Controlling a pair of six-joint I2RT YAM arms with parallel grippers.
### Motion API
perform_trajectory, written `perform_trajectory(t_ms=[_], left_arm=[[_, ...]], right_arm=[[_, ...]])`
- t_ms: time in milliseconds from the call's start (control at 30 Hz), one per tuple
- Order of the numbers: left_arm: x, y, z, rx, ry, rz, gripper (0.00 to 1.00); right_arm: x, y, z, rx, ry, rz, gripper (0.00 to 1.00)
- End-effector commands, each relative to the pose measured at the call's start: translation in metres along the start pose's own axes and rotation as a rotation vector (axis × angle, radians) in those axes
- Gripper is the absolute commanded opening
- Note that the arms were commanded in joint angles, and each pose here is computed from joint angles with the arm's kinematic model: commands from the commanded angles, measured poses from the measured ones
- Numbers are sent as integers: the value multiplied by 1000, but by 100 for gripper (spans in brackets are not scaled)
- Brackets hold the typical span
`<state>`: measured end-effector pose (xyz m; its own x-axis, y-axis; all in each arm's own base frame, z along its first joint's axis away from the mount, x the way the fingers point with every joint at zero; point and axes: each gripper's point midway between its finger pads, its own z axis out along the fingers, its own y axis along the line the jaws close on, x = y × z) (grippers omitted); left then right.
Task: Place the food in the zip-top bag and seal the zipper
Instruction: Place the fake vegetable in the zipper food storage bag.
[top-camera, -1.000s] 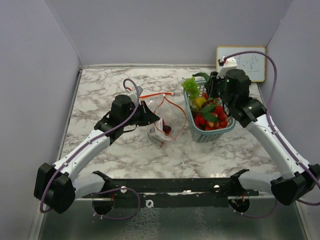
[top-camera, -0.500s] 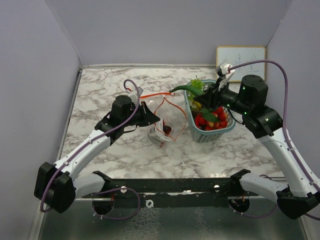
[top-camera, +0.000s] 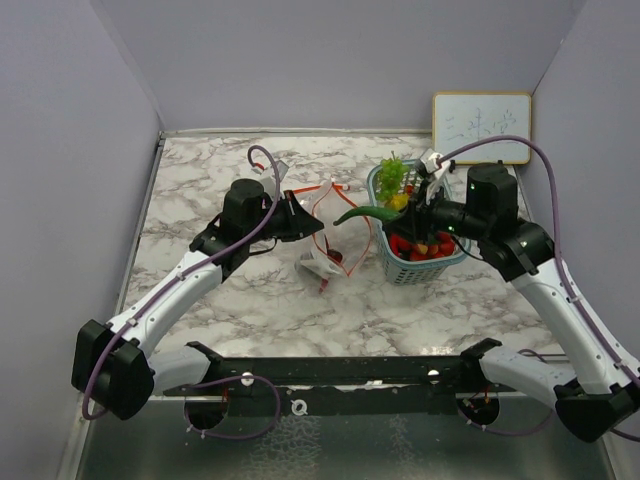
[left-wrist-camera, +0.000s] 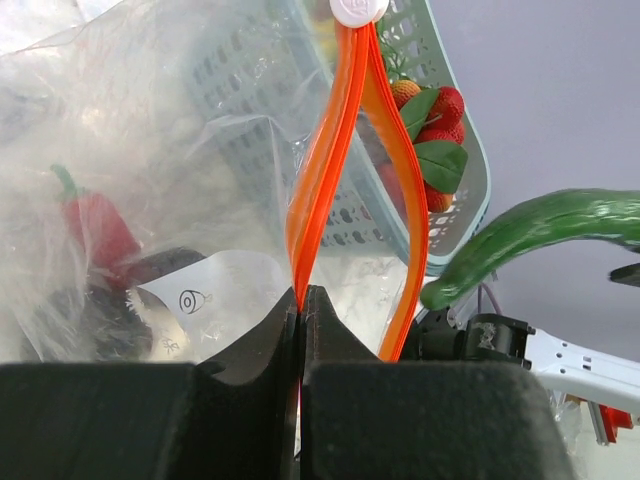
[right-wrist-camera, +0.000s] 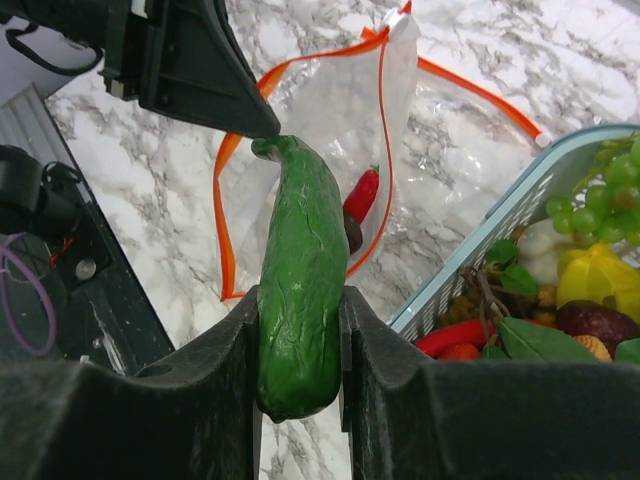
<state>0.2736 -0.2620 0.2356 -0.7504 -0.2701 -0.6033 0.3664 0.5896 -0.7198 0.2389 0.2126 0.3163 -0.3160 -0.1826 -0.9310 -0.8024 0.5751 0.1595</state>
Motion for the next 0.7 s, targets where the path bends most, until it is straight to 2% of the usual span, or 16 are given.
perform_trajectory(t_ms=[0, 267, 367, 400, 467, 600, 667], left_arm=[[-9, -15, 0, 52, -11, 6, 0], [-9, -19, 2, 69, -1, 1, 0], [-10, -20, 2, 74, 0, 1, 0], [-10, -20, 2, 72, -1, 1, 0], [-9, -19, 2, 72, -2, 1, 0], [-6, -17, 2, 72, 3, -1, 0], [-5, -16, 3, 69, 6, -2, 0]], right_arm=[[28, -10, 13, 33, 95, 26, 2], [43, -11, 60, 148, 192, -17, 3], [41, -2, 76, 172, 227, -54, 7], [40, 0, 79, 176, 229, -59, 15], [36, 5, 83, 177, 223, -63, 42], [26, 3, 82, 211, 192, -49, 64], [22, -4, 75, 263, 173, -39, 79]])
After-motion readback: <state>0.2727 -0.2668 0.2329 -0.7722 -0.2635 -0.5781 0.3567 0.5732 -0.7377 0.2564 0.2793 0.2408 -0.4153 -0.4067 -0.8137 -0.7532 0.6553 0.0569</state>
